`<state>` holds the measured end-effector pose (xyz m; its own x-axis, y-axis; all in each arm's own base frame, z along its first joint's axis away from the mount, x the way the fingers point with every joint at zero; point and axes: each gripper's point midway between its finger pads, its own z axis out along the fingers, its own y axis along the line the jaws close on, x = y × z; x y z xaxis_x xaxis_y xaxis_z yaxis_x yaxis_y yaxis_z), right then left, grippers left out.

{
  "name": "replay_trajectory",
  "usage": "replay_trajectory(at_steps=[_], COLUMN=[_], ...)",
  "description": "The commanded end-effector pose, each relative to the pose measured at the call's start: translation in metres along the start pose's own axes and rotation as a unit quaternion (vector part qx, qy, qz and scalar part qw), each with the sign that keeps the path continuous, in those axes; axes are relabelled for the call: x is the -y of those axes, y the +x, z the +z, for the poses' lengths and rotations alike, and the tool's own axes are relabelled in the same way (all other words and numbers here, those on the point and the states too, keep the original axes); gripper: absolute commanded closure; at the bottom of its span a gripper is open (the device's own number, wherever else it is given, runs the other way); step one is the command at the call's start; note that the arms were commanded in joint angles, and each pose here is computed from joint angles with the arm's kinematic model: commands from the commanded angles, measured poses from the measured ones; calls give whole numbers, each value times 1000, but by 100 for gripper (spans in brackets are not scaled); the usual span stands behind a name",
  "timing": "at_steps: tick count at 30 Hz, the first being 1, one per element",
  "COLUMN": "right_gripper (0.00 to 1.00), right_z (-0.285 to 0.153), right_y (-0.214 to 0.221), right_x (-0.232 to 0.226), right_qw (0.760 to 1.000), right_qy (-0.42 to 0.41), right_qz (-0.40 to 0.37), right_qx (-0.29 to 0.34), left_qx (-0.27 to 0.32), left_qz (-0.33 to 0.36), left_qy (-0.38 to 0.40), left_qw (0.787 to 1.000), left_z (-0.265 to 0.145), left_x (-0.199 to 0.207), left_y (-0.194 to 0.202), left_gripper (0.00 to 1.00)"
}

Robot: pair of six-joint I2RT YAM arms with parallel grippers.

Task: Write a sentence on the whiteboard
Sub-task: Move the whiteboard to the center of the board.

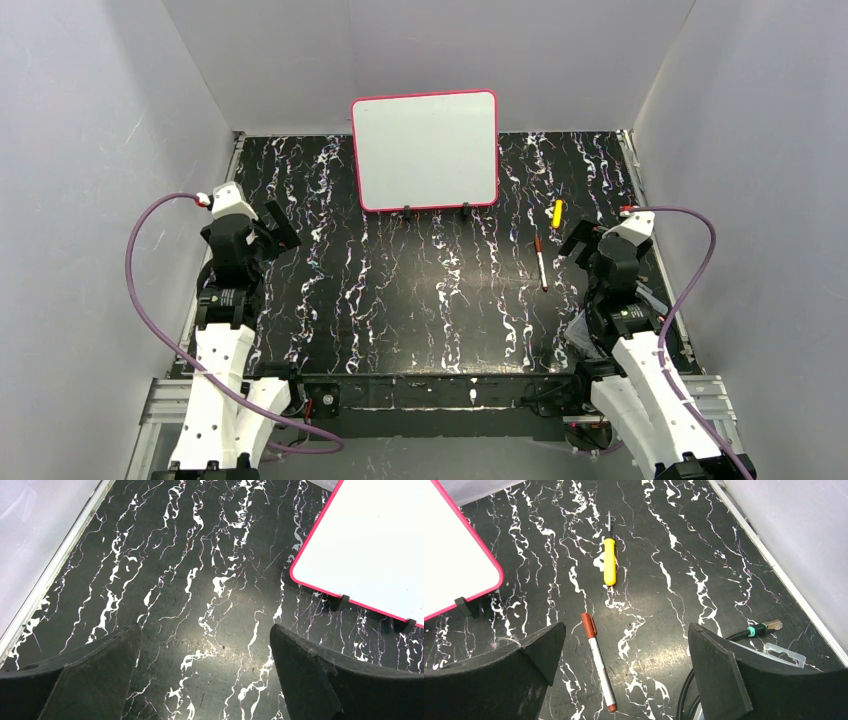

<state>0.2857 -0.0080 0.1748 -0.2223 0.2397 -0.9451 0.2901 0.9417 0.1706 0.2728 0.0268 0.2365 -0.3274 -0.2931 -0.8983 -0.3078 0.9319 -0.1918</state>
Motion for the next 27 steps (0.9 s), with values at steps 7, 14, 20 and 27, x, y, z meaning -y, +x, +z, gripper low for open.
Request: replay_trajectory(at_steps=[7,14,20,27], right_gripper=[0,0,0,0], right_z=[-8,-7,-7,-5], right_y=[-31,-29,-23,-21], right_x=[-3,-4,-1,-2], right_qw=[998,999,999,999], right_qy=[-7,-9,-2,-2], right_qz=[28,25,26,27], right_qx=[47,42,39,36], left_qx=[-56,-120,-163,-171], left_qz=[-15,26,64,85], left_qy=[121,164,187,176], left_qw=[991,979,967,966], left_z=[-5,11,49,96], left_x=[50,136,200,239], left_y=[19,83,127,155], left_gripper=[1,1,1,26])
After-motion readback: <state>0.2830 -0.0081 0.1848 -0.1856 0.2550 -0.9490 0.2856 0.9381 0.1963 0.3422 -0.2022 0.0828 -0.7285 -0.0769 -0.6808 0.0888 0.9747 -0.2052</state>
